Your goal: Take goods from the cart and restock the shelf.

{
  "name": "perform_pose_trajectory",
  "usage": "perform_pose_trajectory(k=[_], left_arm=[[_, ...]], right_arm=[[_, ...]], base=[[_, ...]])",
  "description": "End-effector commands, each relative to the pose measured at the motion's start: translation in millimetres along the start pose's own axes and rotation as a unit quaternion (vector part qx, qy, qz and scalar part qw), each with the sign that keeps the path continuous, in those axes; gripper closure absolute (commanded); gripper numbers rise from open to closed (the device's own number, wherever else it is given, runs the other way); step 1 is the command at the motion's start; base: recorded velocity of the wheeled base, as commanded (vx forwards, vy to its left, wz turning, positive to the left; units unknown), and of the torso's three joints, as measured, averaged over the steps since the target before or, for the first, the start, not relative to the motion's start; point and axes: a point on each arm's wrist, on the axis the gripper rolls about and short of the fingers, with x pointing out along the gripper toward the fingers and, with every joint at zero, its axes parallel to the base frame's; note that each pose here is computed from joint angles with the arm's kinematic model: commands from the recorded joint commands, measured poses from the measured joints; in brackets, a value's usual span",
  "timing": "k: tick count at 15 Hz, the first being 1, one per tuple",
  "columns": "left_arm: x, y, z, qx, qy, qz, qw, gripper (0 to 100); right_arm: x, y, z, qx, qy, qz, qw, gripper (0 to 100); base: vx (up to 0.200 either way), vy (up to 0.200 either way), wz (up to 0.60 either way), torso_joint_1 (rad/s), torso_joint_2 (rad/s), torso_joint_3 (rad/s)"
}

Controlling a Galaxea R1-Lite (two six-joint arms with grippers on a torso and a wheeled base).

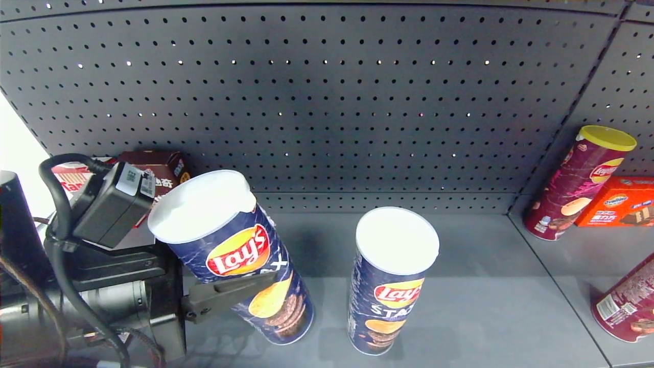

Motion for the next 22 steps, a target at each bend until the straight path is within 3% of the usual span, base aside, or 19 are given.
perform_pose_trajectory(k=[1, 3, 4, 6, 7, 8, 9, 13, 18, 19, 22], left_arm=[[1.6, 2.9, 3.5, 0.002, -0.004, 0.004, 1.0000, 100], [0.3, 6.2, 7.5, 0.005, -0.009, 0.012, 0.9999, 100], [-0.1, 6.5, 6.5, 0.004, -0.008, 0.012, 0.9999, 100], [0.1, 6.1, 6.6, 0.004, -0.008, 0.010, 0.9999, 100], [0.7, 6.4, 6.1, 0.003, -0.007, 0.007, 0.9999, 100], [1.6, 7.0, 5.4, 0.003, -0.006, 0.007, 1.0000, 100], [2.2, 7.8, 5.7, 0.002, -0.006, 0.008, 0.9999, 100], [1.6, 10.6, 4.7, -0.001, -0.004, 0.013, 0.9999, 100], [1.3, 10.2, 11.0, 0.001, -0.013, -0.010, 0.9999, 100], [4.0, 11.6, 16.0, -0.014, -0.018, -0.011, 0.9997, 100], [18.7, 21.1, 21.2, -0.013, -0.015, -0.001, 0.9998, 100]], right_arm=[[0.4, -1.3, -1.2, 0.003, -0.001, -0.030, 1.000, 0], [0.9, -5.4, -1.1, 0.006, -0.015, -0.122, 0.992, 0], [1.4, -3.9, -1.3, 0.005, -0.017, -0.086, 0.996, 0], [1.6, 2.6, -1.4, -0.009, -0.018, 0.059, 0.998, 0], [1.5, 3.3, -1.5, -0.017, -0.018, 0.073, 0.997, 0], [1.7, 2.1, -1.7, -0.015, -0.017, 0.046, 0.999, 0], [1.7, -2.1, -9.1, 0.006, 0.019, -0.049, 0.999, 0], [1.7, -1.1, -8.6, 0.001, 0.019, -0.028, 0.999, 0], [1.7, -1.1, -8.6, 0.002, 0.019, -0.028, 0.999, 0], [1.7, -1.1, -8.6, 0.002, 0.019, -0.028, 0.999, 0], [1.7, -1.1, -8.6, 0.002, 0.019, -0.028, 0.999, 0]], base=[[0.000, 0.000, 0.00, 0.000, 0.00, 0.000], [0.000, 0.000, 0.00, 0.000, 0.00, 0.000], [0.000, 0.000, 0.00, 0.000, 0.00, 0.000], [0.000, 0.000, 0.00, 0.000, 0.00, 0.000], [0.000, 0.000, 0.00, 0.000, 0.00, 0.000], [0.000, 0.000, 0.00, 0.000, 0.00, 0.000], [0.000, 0.000, 0.00, 0.000, 0.00, 0.000], [0.000, 0.000, 0.00, 0.000, 0.00, 0.000], [0.000, 0.000, 0.00, 0.000, 0.00, 0.000], [0.000, 0.000, 0.00, 0.000, 0.00, 0.000], [0.000, 0.000, 0.00, 0.000, 0.00, 0.000]])
